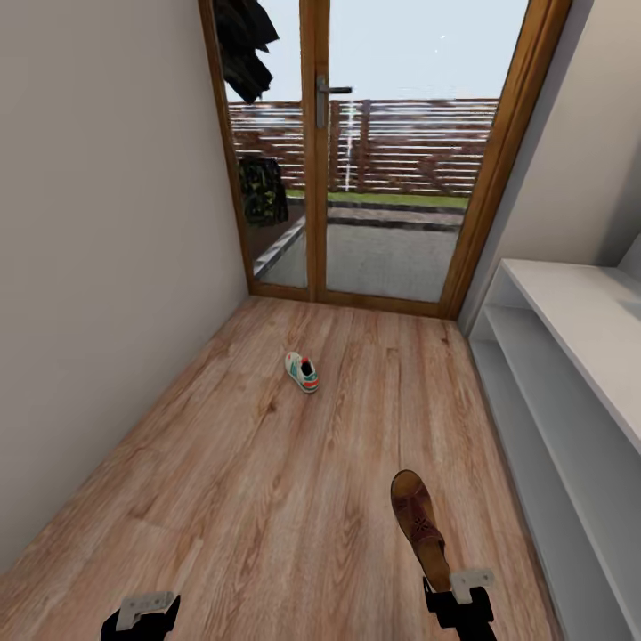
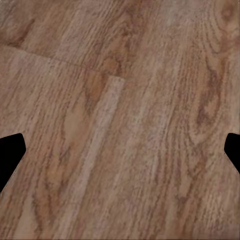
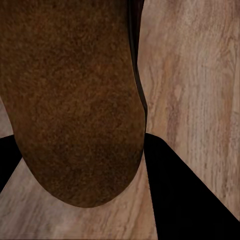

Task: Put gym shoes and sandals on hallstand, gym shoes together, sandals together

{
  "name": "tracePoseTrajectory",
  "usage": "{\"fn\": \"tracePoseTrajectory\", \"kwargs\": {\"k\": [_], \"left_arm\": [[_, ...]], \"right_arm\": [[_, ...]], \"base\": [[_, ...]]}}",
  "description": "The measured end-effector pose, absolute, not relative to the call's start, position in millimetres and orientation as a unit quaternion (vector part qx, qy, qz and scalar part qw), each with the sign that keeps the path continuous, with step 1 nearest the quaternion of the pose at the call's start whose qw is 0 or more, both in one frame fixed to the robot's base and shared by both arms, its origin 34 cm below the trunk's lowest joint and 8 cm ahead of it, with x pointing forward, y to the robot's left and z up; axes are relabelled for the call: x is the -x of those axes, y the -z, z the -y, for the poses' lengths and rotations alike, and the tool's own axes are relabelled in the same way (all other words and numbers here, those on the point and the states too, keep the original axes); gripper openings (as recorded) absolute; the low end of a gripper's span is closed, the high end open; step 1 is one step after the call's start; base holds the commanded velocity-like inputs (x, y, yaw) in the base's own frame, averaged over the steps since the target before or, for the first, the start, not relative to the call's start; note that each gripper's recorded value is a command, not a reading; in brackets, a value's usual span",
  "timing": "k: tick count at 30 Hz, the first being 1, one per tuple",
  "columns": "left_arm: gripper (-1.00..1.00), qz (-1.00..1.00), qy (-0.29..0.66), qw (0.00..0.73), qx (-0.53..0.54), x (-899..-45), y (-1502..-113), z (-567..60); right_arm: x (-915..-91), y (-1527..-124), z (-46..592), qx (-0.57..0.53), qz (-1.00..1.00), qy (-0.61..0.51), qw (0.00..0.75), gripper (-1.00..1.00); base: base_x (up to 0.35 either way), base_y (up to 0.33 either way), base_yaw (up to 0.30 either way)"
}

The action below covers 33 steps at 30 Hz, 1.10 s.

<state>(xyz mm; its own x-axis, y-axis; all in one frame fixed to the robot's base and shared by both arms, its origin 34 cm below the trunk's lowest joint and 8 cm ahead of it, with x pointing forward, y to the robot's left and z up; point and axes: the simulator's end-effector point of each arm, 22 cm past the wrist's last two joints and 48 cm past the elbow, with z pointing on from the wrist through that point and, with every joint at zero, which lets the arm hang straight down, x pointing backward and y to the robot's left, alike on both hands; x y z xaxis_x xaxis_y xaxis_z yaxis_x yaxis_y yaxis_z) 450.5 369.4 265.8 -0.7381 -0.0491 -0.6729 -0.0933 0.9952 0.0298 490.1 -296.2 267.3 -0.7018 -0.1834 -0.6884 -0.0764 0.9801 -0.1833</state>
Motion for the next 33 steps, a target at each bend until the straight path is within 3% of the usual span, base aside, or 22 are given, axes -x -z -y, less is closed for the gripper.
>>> {"fn": "tracePoseTrajectory", "kwargs": {"k": [33], "left_arm": [[1.00,-0.932,-0.031,0.360,0.038,-450.6,-265.8,-369.4]], "right_arm": [[-490.1,-267.2,295.4,0.071,-0.920,0.070,0.380,-1.00]], "base": [[0.338,0.000,0.000]]}}
